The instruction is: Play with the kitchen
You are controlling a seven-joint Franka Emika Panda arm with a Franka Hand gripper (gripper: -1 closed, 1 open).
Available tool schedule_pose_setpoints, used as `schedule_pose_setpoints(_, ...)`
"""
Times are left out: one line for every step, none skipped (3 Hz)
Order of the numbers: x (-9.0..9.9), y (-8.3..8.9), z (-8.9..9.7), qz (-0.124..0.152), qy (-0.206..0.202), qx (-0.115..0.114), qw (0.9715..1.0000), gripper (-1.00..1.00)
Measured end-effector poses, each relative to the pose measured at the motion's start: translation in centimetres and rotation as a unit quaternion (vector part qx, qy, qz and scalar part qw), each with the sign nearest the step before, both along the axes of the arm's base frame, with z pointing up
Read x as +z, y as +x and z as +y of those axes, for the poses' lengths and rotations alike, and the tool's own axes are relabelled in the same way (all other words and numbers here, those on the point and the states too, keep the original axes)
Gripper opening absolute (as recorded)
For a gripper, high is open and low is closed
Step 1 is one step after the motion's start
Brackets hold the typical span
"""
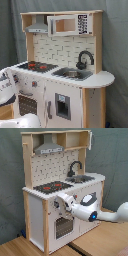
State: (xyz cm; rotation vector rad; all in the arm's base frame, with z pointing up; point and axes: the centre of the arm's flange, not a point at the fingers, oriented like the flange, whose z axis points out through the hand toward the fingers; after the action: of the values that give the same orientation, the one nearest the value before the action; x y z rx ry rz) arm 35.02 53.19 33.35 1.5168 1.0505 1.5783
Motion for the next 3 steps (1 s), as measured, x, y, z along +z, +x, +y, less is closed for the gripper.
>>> schedule_pose_setpoints(-0.2,-0.1,0.1,0.005,0.002,0.005,1.0,-1.0)
schedule_pose_setpoints(-0.3,-0.2,0.1,0.006,0.002,0.007,1.0,1.0)
schedule_pose_setpoints(-1.5,-3.9,2.3,-0.009,-0.048,0.03,0.9983,1.0)
